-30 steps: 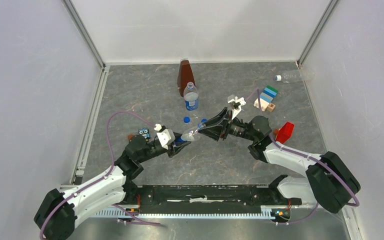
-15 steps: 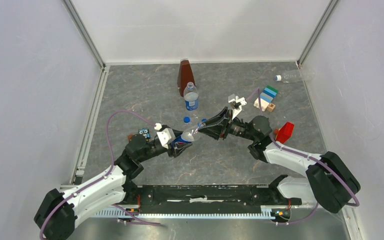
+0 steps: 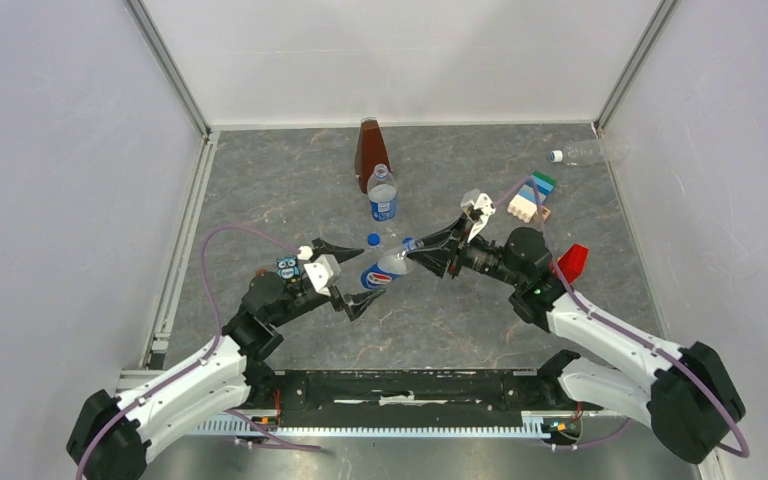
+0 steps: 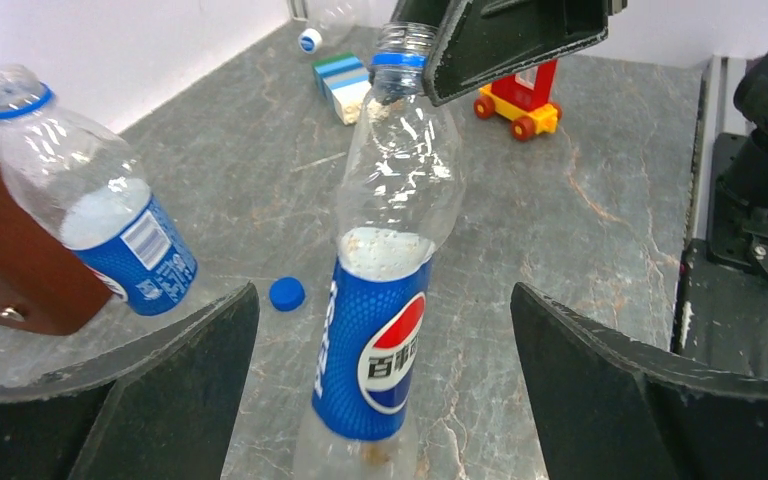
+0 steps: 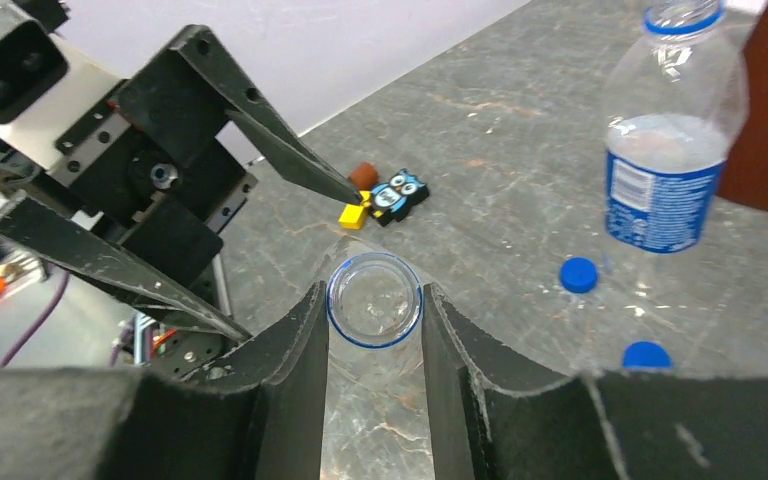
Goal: Unscrew the bottle caps
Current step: Place the plastic bottle at the center of the board.
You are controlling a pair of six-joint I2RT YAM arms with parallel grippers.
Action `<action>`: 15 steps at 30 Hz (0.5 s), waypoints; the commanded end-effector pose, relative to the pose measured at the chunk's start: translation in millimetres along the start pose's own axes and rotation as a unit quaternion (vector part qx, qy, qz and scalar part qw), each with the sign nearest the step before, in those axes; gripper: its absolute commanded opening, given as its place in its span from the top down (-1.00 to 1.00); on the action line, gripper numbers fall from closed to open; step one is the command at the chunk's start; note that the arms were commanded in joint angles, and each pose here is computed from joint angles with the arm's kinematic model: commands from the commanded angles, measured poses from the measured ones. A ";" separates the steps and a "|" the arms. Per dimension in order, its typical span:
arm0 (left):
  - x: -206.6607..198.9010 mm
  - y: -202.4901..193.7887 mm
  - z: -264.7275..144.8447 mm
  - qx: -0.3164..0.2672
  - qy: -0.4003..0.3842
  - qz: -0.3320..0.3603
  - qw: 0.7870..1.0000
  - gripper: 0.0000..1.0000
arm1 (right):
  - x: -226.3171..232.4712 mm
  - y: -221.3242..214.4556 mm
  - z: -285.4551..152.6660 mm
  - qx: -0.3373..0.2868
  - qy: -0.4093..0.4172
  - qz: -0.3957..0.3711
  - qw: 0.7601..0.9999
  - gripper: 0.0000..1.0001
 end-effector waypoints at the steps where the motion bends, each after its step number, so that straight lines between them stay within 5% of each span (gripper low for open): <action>1: 4.7 16.7 -5.2 -0.042 0.033 -0.009 0.999 -1.00 | -16.1 22.7 -9.5 0.014 -0.073 -0.060 0.995 0.91; 7: 13.1 18.7 -11.3 -0.057 0.073 -0.021 0.996 -1.00 | -51.5 32.8 -34.8 0.062 -0.223 -0.096 0.968 0.90; 15: 17.5 13.8 -11.0 -0.055 0.086 -0.026 0.994 -1.00 | -86.6 45.0 -34.0 0.113 -0.315 -0.127 0.934 0.88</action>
Point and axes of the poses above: each gripper's point midway between its finger pads, its own z axis out along the fingers, its own x axis along the line the jaws close on, y = z × x, the point moved 4 cm from there along -z, back along the fingers, and after that the axes turned 15 degrees about -z, right-handed, at the moved point
